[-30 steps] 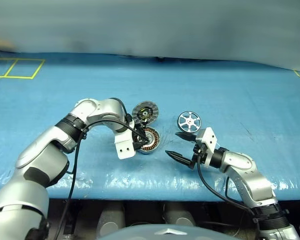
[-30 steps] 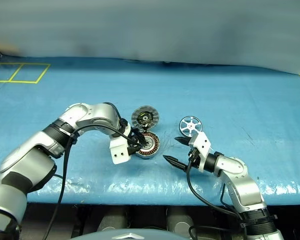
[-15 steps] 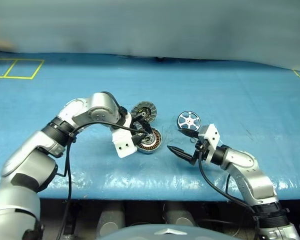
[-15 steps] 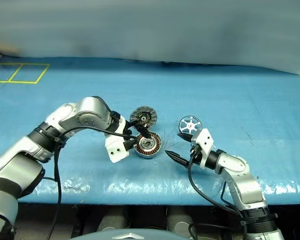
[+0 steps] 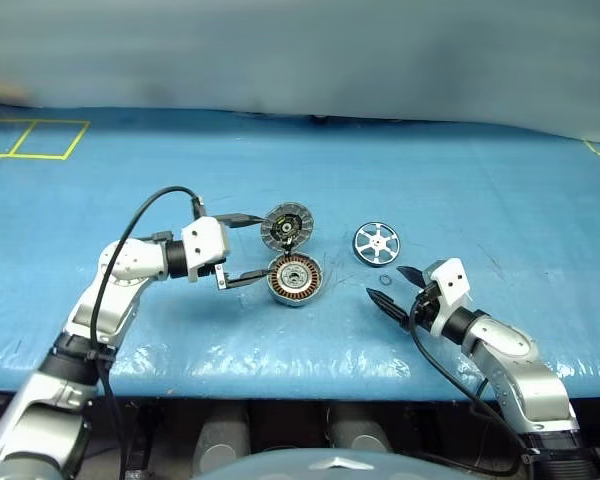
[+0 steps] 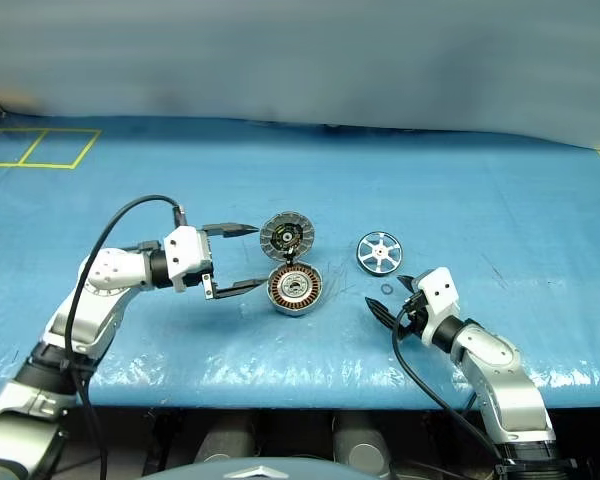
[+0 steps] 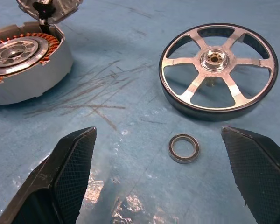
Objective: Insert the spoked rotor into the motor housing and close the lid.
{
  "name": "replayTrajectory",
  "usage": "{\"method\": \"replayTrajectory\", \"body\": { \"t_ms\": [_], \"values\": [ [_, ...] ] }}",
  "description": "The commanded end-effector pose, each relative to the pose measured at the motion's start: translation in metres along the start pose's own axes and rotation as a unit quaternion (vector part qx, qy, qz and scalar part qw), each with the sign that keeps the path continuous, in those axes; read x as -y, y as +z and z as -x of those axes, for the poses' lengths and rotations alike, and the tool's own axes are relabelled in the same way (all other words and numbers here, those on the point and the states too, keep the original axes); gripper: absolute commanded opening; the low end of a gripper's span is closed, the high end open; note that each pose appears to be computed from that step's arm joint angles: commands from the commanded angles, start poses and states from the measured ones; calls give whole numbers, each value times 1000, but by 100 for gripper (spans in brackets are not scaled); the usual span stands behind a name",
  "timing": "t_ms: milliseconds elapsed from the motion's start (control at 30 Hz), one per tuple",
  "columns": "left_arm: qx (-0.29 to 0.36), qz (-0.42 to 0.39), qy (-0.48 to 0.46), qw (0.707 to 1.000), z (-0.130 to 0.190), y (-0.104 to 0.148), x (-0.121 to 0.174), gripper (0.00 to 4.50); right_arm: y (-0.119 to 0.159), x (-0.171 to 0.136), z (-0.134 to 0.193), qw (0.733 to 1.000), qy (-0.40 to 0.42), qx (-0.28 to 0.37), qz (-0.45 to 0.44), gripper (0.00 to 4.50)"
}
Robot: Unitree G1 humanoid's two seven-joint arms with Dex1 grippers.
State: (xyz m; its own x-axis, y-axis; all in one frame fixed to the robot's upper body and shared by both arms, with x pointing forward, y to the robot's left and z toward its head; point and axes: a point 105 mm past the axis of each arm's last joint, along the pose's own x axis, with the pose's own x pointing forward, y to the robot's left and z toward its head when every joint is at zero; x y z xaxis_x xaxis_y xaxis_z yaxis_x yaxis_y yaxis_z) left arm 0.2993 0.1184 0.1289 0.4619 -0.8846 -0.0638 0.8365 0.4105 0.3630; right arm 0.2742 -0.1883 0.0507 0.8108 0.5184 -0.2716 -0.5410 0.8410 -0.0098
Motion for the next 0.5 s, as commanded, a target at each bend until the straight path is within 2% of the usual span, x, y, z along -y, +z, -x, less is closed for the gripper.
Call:
{"method": "replayTrajectory", "body": {
  "t_ms": [33, 133, 433, 500],
  "values": [
    [61, 45, 45, 996, 3, 10, 7, 446, 2, 2, -5, 1000, -13, 4, 0, 450],
    [62, 72, 46, 994, 5, 0, 19, 446, -3, 8, -10, 1000, -28, -5, -1, 450],
    [11, 84, 39, 996, 12, -44, 44, 446, -22, 16, -18, 998, -48, -31, -25, 450],
    [13, 96, 42, 994, 11, -48, 46, 450, -26, 17, -18, 998, -51, -39, -25, 383]
  ]
}}
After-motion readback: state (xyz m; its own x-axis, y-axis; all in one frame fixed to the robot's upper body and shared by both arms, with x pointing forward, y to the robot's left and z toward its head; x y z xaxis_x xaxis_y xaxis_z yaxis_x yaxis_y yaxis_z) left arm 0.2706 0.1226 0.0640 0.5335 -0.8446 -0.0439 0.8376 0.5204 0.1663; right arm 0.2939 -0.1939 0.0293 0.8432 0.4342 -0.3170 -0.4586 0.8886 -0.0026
